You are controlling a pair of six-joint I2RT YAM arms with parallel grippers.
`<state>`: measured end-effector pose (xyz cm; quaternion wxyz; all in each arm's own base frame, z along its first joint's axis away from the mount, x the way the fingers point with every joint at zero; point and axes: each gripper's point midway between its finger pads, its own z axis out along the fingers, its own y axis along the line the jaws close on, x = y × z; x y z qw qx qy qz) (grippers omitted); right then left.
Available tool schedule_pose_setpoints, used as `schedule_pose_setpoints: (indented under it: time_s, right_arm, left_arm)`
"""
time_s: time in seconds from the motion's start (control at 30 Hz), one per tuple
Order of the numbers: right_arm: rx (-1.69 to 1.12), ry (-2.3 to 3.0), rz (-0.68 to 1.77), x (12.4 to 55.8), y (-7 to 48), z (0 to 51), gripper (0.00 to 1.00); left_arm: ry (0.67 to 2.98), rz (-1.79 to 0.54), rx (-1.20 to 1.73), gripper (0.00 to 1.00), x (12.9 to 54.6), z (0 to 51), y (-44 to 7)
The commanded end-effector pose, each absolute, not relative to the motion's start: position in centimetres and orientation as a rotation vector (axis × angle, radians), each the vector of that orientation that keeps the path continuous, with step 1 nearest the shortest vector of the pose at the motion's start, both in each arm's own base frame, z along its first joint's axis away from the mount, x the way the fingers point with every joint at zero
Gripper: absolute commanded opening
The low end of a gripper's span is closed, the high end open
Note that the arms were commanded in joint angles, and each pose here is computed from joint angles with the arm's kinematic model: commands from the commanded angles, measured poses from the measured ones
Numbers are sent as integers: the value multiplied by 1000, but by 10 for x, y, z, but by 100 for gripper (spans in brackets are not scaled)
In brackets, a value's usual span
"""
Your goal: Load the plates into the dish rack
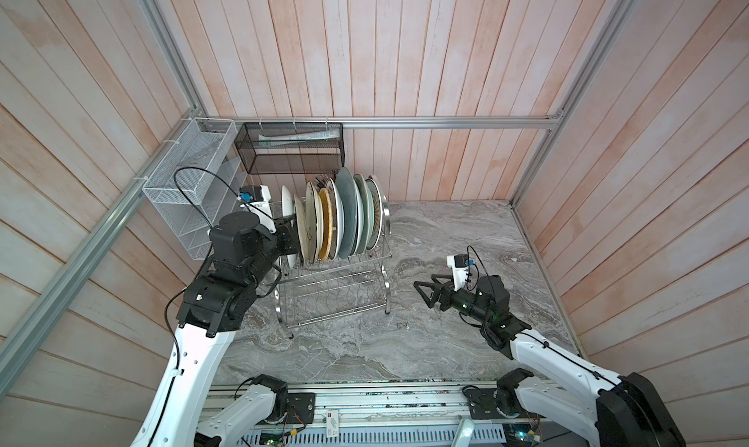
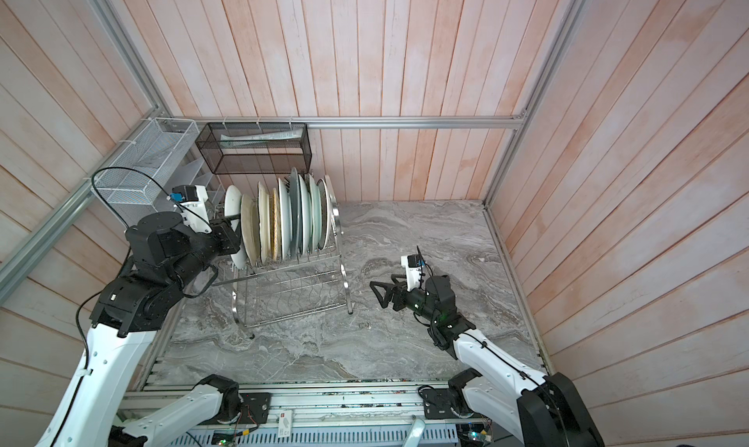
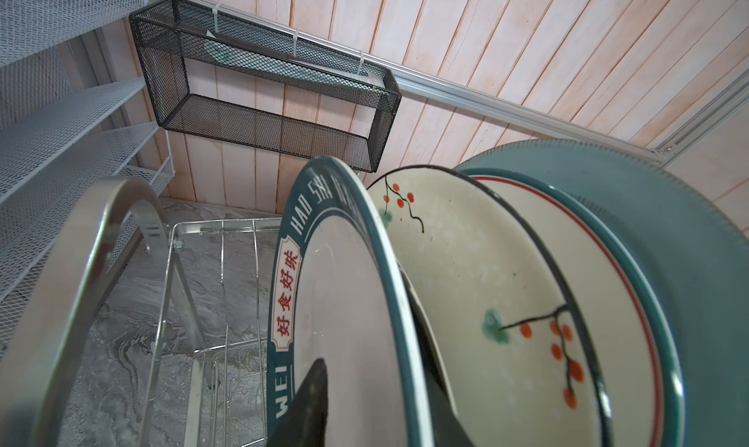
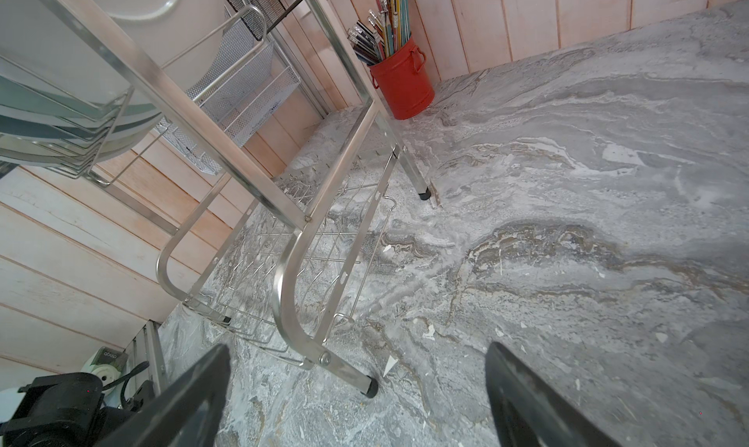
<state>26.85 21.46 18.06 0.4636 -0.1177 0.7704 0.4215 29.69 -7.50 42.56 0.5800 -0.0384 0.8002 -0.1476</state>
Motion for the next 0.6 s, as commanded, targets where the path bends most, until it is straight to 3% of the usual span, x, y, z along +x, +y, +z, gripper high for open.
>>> schedule_pose_setpoints:
  time_s: [0.0,0.4,0.57]
  right_arm:
    - [-309,1880,1037,267,217,182,98]
    - [-311,1873,1030,266,215,184,98]
    - [-306,1872,1021,266,214,186,98]
  left_arm:
    - [1818,-382,-91,39,290,451,-75]
    - [1721,-363,-106,50,260,501,-60]
    - [1725,-401,-114,52,225,490,-53]
